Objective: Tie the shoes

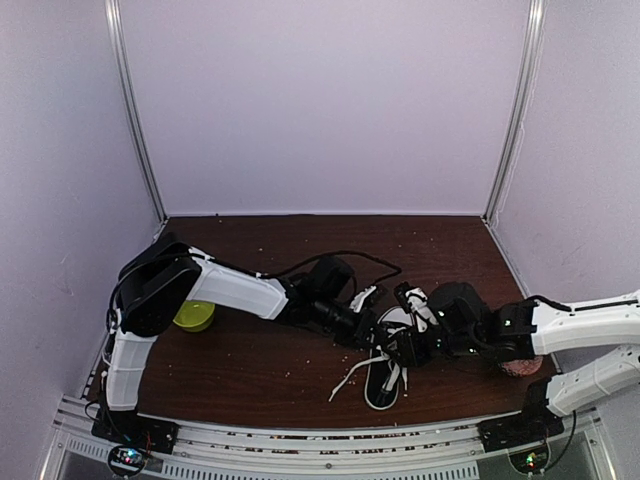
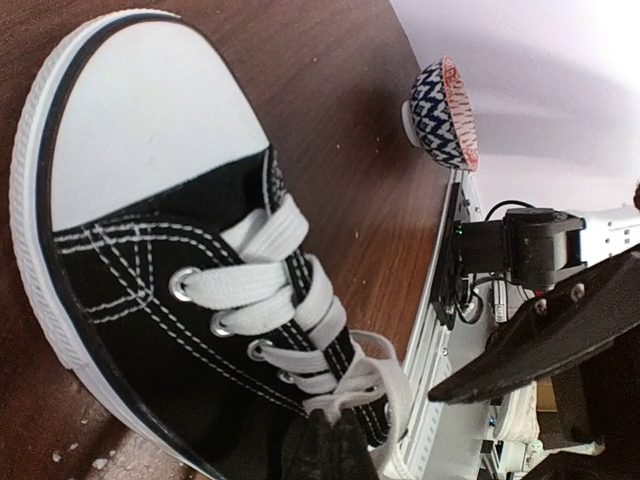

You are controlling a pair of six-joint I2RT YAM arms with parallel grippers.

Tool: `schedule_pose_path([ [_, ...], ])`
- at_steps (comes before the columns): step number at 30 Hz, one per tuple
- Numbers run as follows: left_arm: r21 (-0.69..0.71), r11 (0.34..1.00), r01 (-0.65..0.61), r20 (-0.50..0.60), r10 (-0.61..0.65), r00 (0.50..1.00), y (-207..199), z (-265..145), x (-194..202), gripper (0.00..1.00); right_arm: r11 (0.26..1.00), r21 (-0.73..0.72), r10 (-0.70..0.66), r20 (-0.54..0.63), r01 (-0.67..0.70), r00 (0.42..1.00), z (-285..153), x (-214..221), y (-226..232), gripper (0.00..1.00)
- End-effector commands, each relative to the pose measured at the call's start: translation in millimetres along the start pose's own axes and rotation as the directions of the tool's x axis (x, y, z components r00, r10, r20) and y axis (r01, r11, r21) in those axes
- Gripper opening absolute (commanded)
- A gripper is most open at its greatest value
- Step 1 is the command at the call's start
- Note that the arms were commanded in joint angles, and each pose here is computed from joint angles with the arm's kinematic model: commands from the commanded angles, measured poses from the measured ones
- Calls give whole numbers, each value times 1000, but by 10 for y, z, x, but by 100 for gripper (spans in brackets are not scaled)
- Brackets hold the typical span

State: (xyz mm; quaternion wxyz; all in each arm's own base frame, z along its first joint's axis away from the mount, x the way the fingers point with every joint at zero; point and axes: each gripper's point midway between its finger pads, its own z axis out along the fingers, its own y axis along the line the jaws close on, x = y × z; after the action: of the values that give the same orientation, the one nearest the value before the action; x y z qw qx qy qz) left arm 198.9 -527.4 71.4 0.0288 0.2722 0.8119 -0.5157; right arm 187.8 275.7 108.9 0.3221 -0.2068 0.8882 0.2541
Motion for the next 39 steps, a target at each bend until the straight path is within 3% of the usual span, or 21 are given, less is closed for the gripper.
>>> schedule_pose_path([
  [1,29,998,-47,47,45,998,-199,-88,-125,0,998,-34,-46,22,47,999,31,-120,174,51],
  [9,29,999,-45,46,43,998,-197,-88,-121,0,995,-70,-68,21,70,997,59,-96,299,58],
  [12,28,999,-45,46,44,998,-199,-89,-124,0,997,-18,-70,15,70,997,84,-95,216,55],
  [16,25,999,-46,49,44,998,-200,-93,-135,0,996,49,-70,-22,71,997,139,-63,121,33],
  [18,19,999,-42,49,41,998,-193,-98,-128,0,994,86,-64,-27,66,998,143,-69,65,13],
  [20,8,999,-43,50,43,998,-175,-115,-127,0,993,110,-51,-7,51,999,115,-101,19,0],
  [26,-41,998,-45,37,47,998,-70,-185,-115,0,984,179,3,56,-13,998,-35,-259,-189,0],
  [39,-147,989,-26,59,35,998,165,-350,-65,0,956,243,148,94,-167,985,-77,-141,-629,0],
])
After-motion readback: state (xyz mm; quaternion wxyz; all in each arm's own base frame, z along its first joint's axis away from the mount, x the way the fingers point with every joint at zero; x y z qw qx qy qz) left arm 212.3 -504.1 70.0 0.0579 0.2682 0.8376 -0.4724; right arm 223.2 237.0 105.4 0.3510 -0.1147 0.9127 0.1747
